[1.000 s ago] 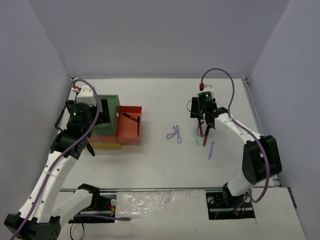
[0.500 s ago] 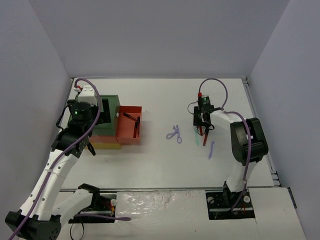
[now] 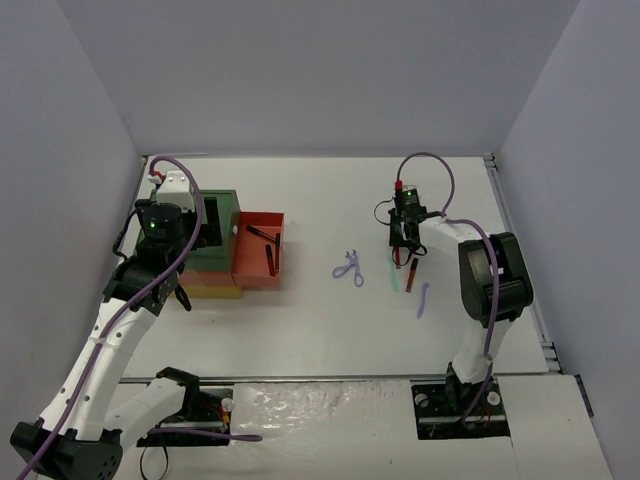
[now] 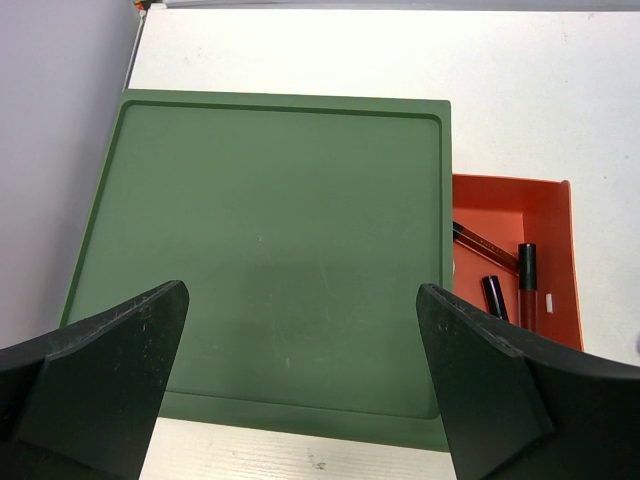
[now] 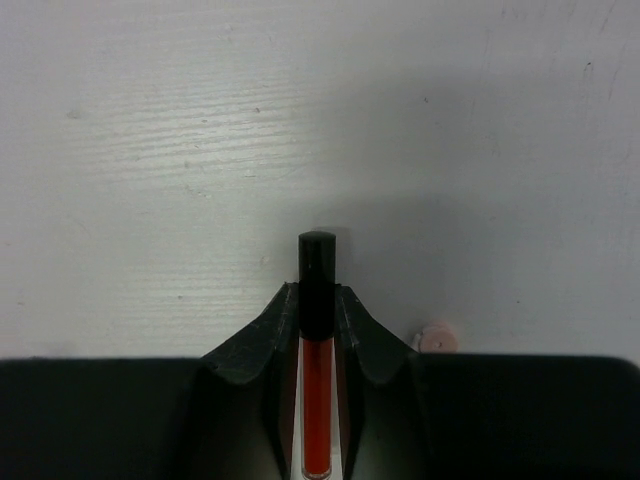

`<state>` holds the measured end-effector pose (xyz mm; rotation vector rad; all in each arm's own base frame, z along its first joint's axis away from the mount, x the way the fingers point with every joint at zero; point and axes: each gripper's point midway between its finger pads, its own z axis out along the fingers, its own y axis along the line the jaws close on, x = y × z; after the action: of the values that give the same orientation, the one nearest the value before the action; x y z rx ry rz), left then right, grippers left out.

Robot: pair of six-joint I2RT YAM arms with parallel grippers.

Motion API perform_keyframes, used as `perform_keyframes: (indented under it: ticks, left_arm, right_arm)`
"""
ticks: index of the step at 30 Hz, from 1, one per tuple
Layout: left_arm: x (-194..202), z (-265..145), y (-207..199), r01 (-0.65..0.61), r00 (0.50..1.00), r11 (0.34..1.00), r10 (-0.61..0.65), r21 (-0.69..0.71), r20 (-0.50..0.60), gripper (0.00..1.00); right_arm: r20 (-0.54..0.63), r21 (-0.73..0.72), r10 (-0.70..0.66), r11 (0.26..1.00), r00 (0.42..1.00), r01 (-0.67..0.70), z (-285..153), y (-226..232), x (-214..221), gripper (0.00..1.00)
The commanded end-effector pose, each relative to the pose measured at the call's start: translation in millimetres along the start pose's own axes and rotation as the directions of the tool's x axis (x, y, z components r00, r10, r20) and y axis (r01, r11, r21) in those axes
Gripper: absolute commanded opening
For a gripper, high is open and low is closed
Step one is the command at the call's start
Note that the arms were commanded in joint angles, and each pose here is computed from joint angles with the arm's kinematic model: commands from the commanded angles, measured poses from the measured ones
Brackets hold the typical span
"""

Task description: Organize the makeup

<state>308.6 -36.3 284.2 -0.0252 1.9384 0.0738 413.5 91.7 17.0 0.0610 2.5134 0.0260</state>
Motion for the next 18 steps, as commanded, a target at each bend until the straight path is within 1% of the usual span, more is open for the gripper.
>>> perform_keyframes:
  ticks: [1,2,5,7,8,10,12,15,17,18]
  left_arm:
    - [-28.3,-4.3,1.1,0.04,0.995,0.999,-0.04,0.003,0.088,0.97]
    - [-28.3,-4.4,1.3,0.04,0.995,0.999,-0.04,0.002,0.088,0.97]
    - [-29.0,-5.4,1.7,0.042,0.995,0.999,-0.042,0.002,0.093,0.97]
    - [-29.3,-5.5,1.7,0.042,0.995,0.999,-0.042,0.002,0.095,0.97]
    - [-29.4,-5.4,1.9,0.043,0.994,0.999,-0.043,0.001,0.096,0.97]
    - [-30.0,-6.1,3.3,0.043,0.994,0.999,-0.042,-0.005,0.101,0.97]
    - [-29.6,-6.3,4.7,0.042,0.994,0.999,-0.041,-0.01,0.102,0.97]
    - [-30.8,-8.3,4.2,0.046,0.993,0.999,-0.045,-0.004,0.109,0.97]
    - [-30.8,-9.1,3.5,0.048,0.993,0.999,-0.048,0.002,0.111,0.97]
    - [-30.6,-9.4,3.7,0.049,0.993,0.999,-0.048,0.001,0.111,0.97]
  right_arm:
    - [0.276,-0.152,0.07,0.988,0.959,-0.028,-81.5,47.1,-98.8,0.0]
    - [0.296,-0.177,0.069,0.984,0.953,-0.016,-92.7,57.6,-102.9,0.0]
    - [0.379,-0.295,0.129,0.955,0.916,-0.012,-137.8,112.5,-128.5,0.0]
    - [0.403,-0.403,0.168,0.915,0.9,0.009,-164.7,163.9,-131.7,0.0]
    - [0.414,-0.441,0.19,0.897,0.89,0.014,-175.2,181.9,-136.5,0.0]
    - [0.412,-0.52,0.229,0.854,0.882,0.021,-194.6,222.9,-135.6,0.0]
    - [0.414,-0.576,0.274,0.817,0.868,0.017,-209.3,252.8,-139.9,0.0]
    - [0.385,-0.657,0.334,0.754,0.86,0.002,-223.5,294.7,-135.4,0.01]
    - [0.367,-0.685,0.345,0.729,0.864,0.0,-226.5,318.3,-131.1,0.03]
    - [0.362,-0.692,0.347,0.722,0.865,0.0,-226.6,328.6,-129.1,0.06]
